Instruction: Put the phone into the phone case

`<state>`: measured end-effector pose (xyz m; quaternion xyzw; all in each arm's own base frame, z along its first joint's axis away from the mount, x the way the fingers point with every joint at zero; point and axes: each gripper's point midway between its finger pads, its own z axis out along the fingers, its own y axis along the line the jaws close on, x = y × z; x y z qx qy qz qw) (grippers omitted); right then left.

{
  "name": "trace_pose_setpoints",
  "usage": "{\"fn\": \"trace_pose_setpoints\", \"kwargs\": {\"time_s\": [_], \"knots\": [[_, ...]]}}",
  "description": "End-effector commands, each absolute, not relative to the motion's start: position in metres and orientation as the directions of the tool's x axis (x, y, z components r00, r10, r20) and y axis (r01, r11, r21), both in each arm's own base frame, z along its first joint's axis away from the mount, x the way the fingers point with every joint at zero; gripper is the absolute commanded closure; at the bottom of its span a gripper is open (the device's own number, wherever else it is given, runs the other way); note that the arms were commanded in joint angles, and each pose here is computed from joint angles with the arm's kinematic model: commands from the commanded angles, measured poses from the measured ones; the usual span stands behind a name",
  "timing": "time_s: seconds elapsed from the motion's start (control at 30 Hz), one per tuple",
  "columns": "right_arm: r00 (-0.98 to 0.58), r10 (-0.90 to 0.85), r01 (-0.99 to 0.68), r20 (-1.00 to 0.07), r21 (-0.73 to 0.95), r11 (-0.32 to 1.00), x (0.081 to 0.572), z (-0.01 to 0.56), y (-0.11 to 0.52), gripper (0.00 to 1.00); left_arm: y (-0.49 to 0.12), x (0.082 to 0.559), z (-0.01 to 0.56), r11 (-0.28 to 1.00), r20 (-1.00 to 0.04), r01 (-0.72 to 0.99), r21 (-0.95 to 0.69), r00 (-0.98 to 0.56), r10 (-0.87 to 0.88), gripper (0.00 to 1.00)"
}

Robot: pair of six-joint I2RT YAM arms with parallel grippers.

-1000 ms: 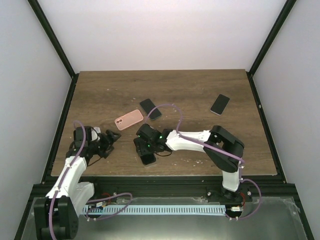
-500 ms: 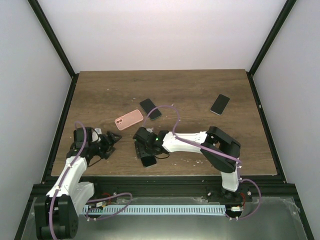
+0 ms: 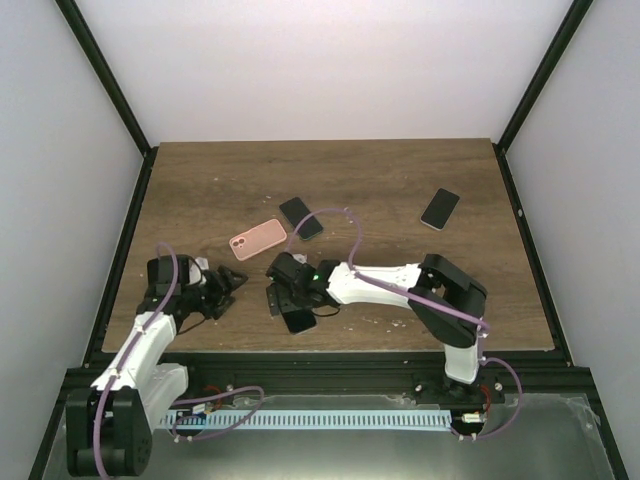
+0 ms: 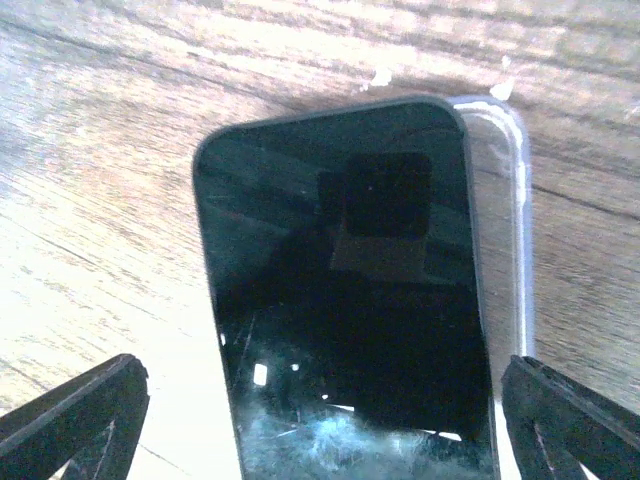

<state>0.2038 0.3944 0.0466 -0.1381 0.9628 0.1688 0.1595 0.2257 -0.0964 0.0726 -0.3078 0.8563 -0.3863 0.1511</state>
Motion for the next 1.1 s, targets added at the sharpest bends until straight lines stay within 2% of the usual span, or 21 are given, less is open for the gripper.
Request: {"fn": "trace_pose_setpoints", "kwargs": {"time_s": [0.0,0.23,0.4,0.87,1.07], "knots": [[-0.885,-0.192,-0.334,-0.423,0.294,0.895,0.211,0.079,0.393,0.03,-0.106,0.224,0.069,0.533,-0.035,-0.38,-0.756,-0.79,-0.612,0.21],[-0.897,-0.151,-0.304,-0.415,0.332,0.893,0.217,0.071,0.37,0.22,-0.122,0.227,0.071,0.551,-0.048,-0.34,-0.762,-0.819,-0.571,0.27],[-0.921,-0.108,-0.28,-0.374,0.442,0.852,0.22,0.058,0.361,0.33,-0.135,0.226,0.067,0.551,-0.04,-0.324,-0.769,-0.836,-0.548,0.35],[-0.964,-0.109,-0.241,-0.242,0.625,0.742,0.185,0.035,0.365,0.54,-0.132,0.235,0.055,0.658,-0.134,-0.291,-0.694,-0.846,-0.516,0.43],[-0.969,-0.112,-0.236,-0.219,0.696,0.678,0.175,0.049,0.38,0.62,-0.145,0.228,0.054,0.666,-0.085,-0.254,-0.701,-0.898,-0.431,0.43]]}}
